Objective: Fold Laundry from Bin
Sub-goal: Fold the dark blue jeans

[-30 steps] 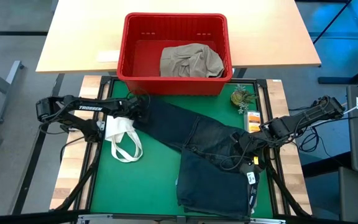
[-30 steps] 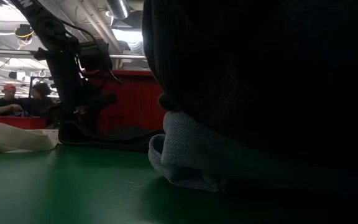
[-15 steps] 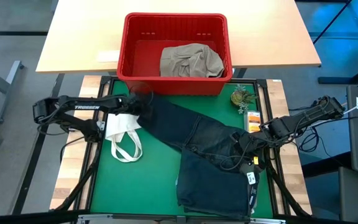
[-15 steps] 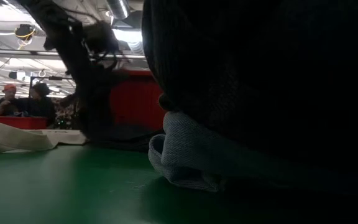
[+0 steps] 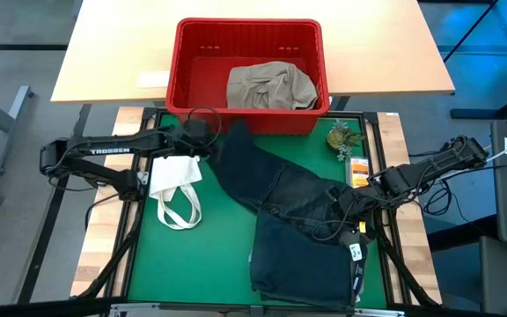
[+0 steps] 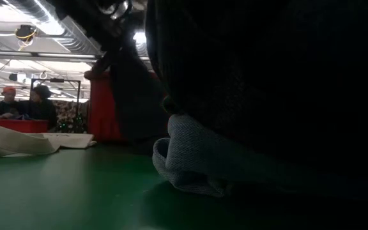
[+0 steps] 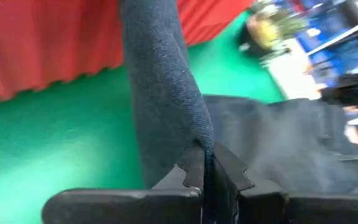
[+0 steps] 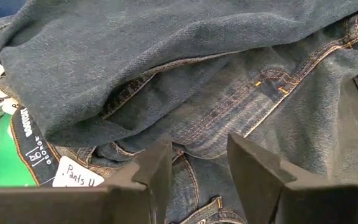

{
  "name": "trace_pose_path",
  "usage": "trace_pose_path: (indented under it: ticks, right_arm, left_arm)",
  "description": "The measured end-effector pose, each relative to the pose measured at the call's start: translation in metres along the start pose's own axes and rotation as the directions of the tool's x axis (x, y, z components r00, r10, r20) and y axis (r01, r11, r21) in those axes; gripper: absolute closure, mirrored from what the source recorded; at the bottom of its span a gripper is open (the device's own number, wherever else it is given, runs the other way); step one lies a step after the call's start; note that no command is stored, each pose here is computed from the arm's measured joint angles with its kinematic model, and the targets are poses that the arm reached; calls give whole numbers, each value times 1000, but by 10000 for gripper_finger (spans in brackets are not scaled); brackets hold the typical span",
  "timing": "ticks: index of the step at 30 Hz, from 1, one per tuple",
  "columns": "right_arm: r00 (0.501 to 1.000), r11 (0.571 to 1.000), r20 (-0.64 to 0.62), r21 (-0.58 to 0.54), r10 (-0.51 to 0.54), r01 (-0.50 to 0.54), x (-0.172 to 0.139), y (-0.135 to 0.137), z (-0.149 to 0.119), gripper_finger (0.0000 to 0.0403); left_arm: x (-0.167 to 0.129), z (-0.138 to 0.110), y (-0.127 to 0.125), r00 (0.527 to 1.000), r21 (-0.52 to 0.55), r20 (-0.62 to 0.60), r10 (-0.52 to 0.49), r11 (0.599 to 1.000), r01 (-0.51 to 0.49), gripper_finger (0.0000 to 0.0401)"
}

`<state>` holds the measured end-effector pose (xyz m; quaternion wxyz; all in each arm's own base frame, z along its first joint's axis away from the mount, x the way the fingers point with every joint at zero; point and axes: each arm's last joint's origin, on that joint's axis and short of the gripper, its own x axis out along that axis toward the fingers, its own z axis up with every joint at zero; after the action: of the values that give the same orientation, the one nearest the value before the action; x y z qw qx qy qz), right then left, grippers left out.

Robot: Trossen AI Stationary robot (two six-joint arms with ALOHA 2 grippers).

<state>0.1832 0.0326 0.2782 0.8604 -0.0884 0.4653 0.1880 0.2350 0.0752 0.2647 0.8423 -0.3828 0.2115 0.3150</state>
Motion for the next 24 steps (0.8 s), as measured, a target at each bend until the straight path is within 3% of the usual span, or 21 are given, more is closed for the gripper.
trace_pose_path:
  ticks: [10,13,18,24]
  right_arm:
    - [989,989,24,-4,-145,146,-40,-2,20,249]
    - [982,984,60,0,-180,180,-52,-2,28,249]
    - [973,976,72,5,-219,219,-71,-1,33,249]
    - [958,962,89,13,-271,271,-89,-1,38,249]
  left_arm:
    - [-1,-6,-49,958,35,142,-247,969,245,400]
    - [11,-12,-63,931,47,180,-319,948,315,401]
    - [39,-22,-86,846,85,268,-462,886,456,401]
    - [78,-28,-109,785,104,324,-528,845,525,401]
